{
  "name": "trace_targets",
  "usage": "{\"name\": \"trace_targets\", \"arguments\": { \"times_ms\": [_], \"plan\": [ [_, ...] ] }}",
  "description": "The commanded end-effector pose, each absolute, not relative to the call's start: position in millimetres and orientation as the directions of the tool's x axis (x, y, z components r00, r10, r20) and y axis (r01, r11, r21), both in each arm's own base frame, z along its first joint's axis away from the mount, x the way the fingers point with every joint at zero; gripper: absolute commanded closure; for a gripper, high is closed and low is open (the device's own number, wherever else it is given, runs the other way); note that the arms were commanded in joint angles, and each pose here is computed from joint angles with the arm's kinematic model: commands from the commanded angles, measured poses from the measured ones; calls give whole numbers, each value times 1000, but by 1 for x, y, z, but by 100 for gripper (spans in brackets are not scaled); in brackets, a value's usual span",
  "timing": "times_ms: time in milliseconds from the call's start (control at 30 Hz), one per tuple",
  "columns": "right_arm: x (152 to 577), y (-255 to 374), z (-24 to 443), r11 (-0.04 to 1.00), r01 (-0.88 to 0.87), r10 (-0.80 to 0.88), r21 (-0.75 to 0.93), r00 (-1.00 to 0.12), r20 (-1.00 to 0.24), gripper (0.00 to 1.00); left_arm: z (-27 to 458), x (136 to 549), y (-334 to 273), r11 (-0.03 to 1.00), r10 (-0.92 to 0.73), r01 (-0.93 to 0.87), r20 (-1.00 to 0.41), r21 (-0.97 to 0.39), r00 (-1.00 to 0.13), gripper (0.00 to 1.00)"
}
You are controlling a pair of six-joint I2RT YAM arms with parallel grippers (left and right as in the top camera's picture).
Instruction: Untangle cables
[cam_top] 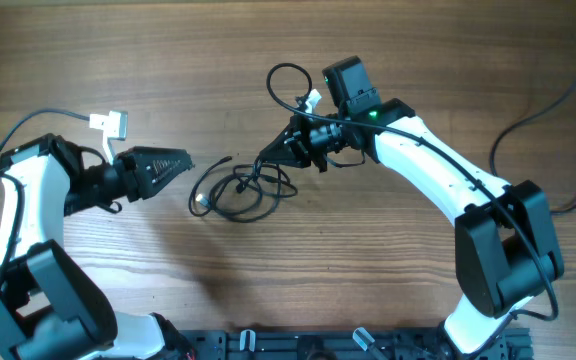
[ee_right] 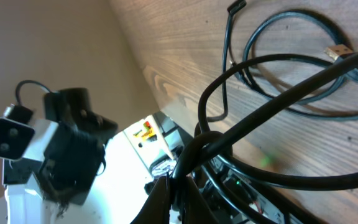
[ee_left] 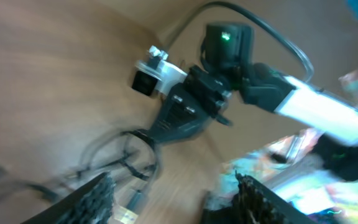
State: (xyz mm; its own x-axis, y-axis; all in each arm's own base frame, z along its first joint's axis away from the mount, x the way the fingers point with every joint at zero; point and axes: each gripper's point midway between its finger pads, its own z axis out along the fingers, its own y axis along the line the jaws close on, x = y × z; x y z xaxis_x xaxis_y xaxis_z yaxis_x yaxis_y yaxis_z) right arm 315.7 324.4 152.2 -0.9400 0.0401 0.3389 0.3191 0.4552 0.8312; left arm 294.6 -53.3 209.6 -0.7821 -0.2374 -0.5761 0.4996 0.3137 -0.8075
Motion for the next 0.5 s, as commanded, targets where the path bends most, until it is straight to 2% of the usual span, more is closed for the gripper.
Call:
{"name": "trace_targets", "arguments": {
  "times_ms": [0,33,100,167,300,467],
  "plan": [
    [316,325,153,457,298,37,838,-948,316,96,207,320,-40,304,-313,365,-454,-880,-834,32],
    [316,325,153,458,284,31,842,-952,304,96,201,329,-36,324,-324,314,-416,-892,-849,32],
    [317,325,152,462,274,32,843,-956,292,96,177,350,-20,430,-380,123,-303,-894,-874,32],
    [318,325,152,464,274,38,842,-956,291,96,141,370,3,578,-495,-137,-212,-804,-843,31],
    [318,325,152,461,332,65,823,-938,341,96,137,371,-29,631,-408,-85,-237,-772,-882,31],
    [325,323,148,471,355,115,807,-932,343,96,171,353,-92,691,-160,207,-426,-692,-890,37]
  ]
}}
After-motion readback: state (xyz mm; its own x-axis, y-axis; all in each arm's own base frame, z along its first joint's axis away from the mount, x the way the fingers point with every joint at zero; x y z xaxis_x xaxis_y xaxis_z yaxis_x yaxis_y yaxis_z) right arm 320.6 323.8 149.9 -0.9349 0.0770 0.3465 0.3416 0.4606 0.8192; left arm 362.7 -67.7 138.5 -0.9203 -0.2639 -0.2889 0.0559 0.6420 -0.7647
